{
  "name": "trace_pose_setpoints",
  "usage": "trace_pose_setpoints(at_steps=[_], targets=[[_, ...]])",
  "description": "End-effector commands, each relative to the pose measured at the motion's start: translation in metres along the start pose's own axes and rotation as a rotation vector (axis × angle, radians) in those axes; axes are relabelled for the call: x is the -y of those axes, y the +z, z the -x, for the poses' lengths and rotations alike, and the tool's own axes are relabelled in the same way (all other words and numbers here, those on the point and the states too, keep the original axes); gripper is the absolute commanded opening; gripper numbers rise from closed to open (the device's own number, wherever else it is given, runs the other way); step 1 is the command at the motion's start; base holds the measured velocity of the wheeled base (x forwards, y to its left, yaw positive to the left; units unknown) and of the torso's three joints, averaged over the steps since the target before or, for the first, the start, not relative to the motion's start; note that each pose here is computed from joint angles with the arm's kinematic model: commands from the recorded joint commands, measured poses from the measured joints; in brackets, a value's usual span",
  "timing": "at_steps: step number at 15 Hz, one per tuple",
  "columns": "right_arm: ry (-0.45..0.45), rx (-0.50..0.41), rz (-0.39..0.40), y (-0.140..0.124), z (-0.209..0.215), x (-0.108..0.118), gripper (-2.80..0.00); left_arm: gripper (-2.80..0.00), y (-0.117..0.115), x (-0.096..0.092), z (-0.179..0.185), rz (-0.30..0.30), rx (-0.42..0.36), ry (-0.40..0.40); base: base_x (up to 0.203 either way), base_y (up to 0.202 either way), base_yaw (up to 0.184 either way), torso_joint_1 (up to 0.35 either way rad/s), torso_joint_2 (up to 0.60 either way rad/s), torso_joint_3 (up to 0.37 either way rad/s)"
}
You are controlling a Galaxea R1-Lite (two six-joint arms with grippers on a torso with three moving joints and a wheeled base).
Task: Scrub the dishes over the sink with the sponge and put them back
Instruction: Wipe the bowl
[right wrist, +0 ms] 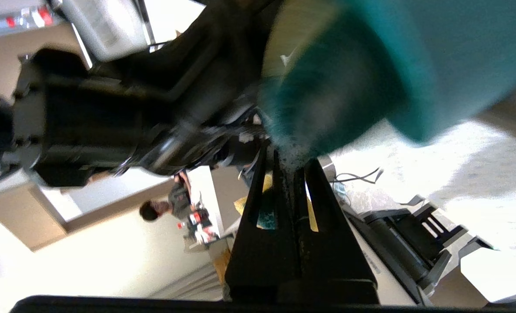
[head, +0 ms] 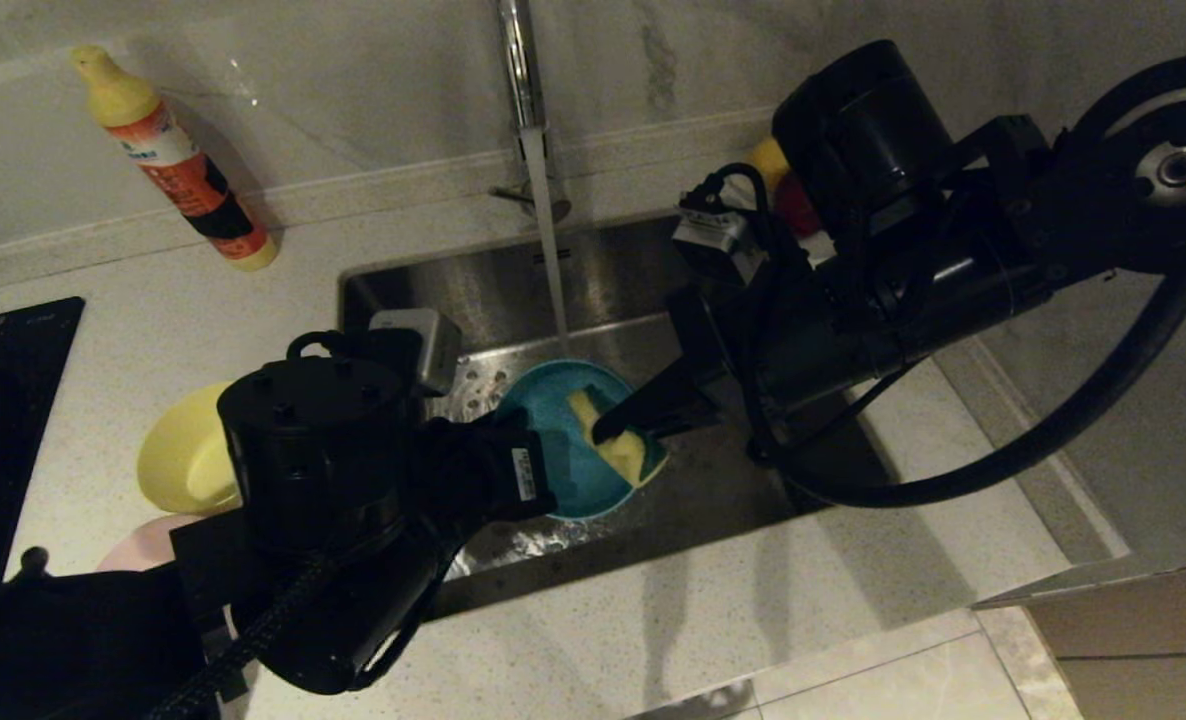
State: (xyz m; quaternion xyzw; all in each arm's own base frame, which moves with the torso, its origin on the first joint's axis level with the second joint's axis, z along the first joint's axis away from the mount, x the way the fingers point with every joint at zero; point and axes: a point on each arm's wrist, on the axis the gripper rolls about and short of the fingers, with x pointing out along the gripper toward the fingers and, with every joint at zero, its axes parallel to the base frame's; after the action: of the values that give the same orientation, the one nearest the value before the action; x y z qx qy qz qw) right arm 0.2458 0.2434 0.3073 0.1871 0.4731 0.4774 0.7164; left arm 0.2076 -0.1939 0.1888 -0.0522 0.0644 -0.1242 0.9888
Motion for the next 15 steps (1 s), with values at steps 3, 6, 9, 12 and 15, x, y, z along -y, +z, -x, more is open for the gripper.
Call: trace_pose_setpoints(at_steps=[3,6,9,12,15], targets=[[0.001,-0.027,-0.004,-0.002,-0.010,0.000,-2.80,-2.80,0.004,0.001,-0.001,0.014,0.017,0.000,0.000,0.000,0.000,0.000,0.00,0.000],[-0.030,-0.027,-0.020,0.000,-0.017,0.009,-2.80,-2.80,0.009,-0.001,0.004,0.028,0.032,-0.005,0.000,0.000,0.000,0.000,0.00,0.000],[-0.041,-0.021,-0.028,0.003,-0.017,0.014,-2.80,-2.80,0.013,-0.003,0.009,0.037,0.045,-0.008,0.000,0.000,0.000,0.000,0.00,0.000],[-0.051,-0.006,-0.025,0.006,-0.022,0.018,-2.80,-2.80,0.010,-0.002,0.008,0.017,0.032,-0.012,0.000,0.000,0.000,0.000,0.00,0.000],[-0.073,0.057,0.005,0.011,-0.026,0.016,-2.80,-2.80,0.006,-0.003,0.010,-0.006,0.019,-0.017,0.000,0.000,0.000,0.000,0.00,0.000]])
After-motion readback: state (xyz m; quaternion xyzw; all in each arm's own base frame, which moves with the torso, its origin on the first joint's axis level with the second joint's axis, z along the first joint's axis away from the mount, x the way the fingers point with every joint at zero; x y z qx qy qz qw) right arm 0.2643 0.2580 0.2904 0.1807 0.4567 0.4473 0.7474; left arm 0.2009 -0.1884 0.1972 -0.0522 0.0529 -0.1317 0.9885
